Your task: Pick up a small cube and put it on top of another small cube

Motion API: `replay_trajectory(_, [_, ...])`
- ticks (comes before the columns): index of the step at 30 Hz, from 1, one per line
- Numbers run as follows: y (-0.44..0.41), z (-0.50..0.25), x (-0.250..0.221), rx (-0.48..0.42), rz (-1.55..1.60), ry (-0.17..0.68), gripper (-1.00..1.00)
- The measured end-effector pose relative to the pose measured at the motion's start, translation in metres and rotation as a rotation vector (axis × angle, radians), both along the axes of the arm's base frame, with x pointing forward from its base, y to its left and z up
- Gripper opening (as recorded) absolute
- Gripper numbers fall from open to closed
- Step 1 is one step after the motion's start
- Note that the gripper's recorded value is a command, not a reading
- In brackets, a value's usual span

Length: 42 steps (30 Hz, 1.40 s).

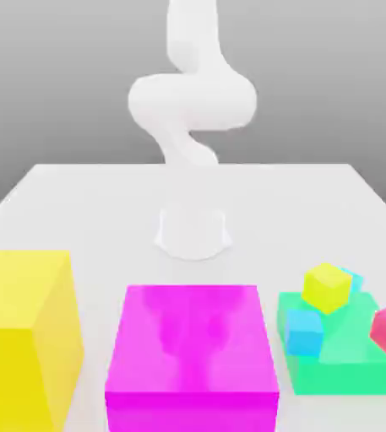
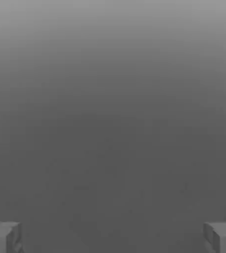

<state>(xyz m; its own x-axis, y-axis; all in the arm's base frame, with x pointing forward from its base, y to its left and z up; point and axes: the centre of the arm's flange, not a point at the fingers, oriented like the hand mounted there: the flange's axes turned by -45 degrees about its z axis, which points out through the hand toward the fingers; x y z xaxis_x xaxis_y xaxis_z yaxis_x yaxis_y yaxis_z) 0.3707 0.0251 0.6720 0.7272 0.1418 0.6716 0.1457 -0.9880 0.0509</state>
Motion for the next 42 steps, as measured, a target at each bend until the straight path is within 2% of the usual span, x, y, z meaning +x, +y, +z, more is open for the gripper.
replay_trajectory(6, [0.076,-0.101,0.033,-0.164,0.395,0.119,0.00])
replay_trajectory(12, [0.155,-0.203,0.026,-0.327,0.795,0.207,0.00])
replay_trajectory(20, [0.237,-0.334,-0.038,-0.548,1.344,0.286,0.00])
replay_trajectory(29, [0.271,-0.459,-0.157,-0.805,1.990,0.329,0.00])
replay_trajectory(31, [0.272,-0.479,-0.172,-0.837,2.069,0.329,0.00])
replay_trajectory(37, [0.267,-0.532,-0.169,-0.836,2.071,0.338,0.00])
replay_trajectory(38, [0.266,-0.539,-0.169,-0.836,2.071,0.339,-1.00])
replay_trajectory(42, [0.266,-0.539,-0.169,-0.836,2.071,0.341,-1.00])
